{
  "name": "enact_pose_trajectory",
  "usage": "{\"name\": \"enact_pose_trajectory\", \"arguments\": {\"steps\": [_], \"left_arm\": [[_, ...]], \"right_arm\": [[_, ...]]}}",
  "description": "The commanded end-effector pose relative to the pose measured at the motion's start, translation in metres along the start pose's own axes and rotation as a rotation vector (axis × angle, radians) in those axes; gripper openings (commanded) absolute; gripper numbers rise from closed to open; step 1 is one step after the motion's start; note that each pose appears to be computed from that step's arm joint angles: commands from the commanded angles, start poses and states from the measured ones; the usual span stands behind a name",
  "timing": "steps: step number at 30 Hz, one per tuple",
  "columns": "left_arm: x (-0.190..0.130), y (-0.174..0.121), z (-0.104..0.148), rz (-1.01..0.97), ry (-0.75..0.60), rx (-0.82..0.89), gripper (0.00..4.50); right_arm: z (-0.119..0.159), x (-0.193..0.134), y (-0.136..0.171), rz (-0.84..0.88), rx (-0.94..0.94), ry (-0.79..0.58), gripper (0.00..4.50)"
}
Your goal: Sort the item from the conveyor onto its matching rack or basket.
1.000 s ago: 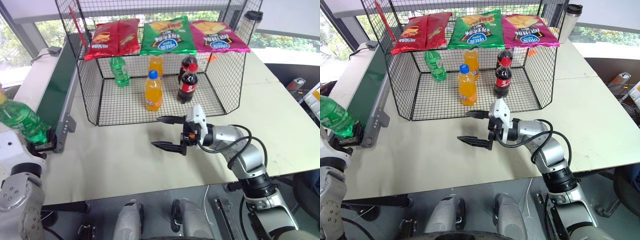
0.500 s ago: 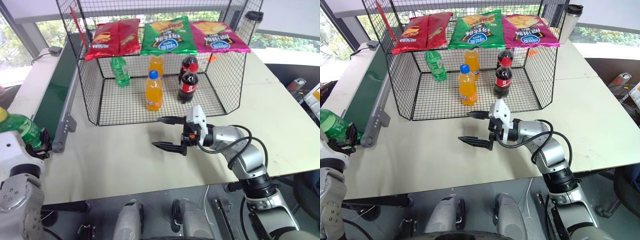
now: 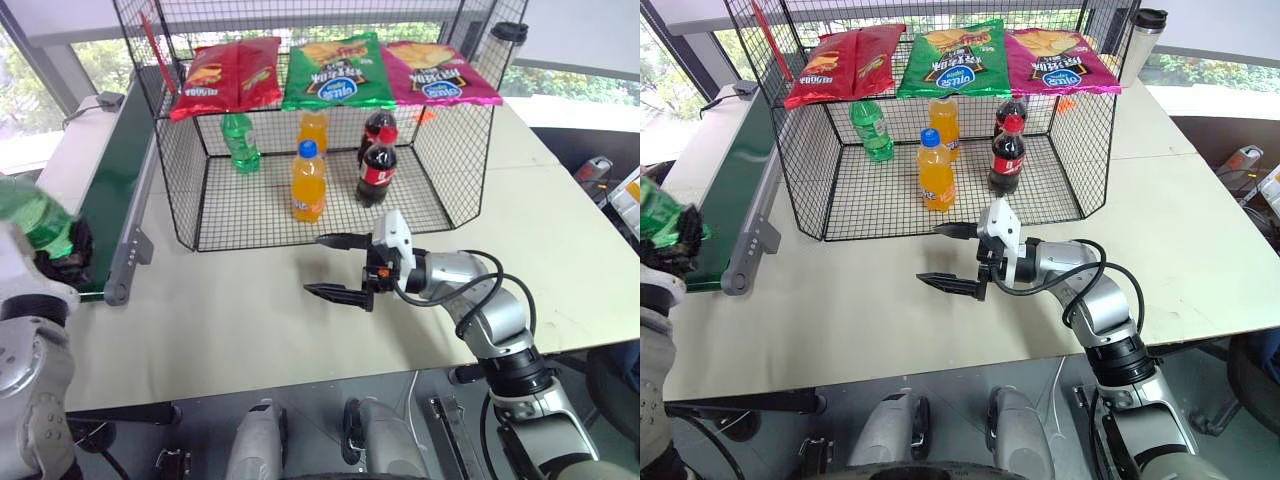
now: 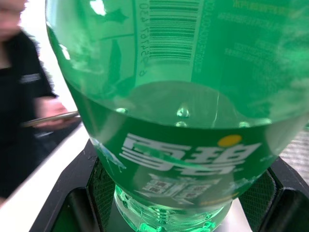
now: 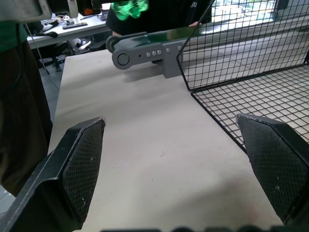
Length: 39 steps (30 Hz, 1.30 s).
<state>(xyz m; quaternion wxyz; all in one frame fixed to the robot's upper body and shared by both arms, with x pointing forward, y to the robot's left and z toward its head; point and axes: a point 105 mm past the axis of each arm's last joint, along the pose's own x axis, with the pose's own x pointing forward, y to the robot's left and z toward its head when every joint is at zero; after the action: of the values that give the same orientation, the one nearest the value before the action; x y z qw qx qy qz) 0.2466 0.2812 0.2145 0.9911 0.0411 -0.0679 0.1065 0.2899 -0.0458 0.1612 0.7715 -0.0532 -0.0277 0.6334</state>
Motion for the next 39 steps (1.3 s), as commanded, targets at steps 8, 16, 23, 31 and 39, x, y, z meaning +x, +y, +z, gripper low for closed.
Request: {"name": "enact_pose_trajectory", "arguments": {"steps": [8,16,23,31,39], "left_arm": [[0.016,-0.086,0.018,-0.374,-0.047,0.002,2.75],[0.050,-0.128,0.010,-0.430,-0.037,0.027,2.75],[0.077,-0.156,-0.009,-0.409,0.002,0.009,2.75],[0.097,-0.167,-0.029,-0.353,0.062,-0.064,2.75],[0.114,-0.160,-0.041,-0.253,0.078,-0.049,2.75]], "right_arm": [[0.002,-0.003,-0.006,-0.043,-0.062,0.023,4.50],[-0.024,-0.006,-0.035,-0.209,-0.129,0.154,4.50],[-0.027,-0.008,-0.045,-0.260,-0.153,0.167,4.50],[-0.017,-0.003,-0.050,-0.279,-0.161,0.145,4.50],[-0.012,-0.003,-0.049,-0.302,-0.173,0.127,4.50]]}}
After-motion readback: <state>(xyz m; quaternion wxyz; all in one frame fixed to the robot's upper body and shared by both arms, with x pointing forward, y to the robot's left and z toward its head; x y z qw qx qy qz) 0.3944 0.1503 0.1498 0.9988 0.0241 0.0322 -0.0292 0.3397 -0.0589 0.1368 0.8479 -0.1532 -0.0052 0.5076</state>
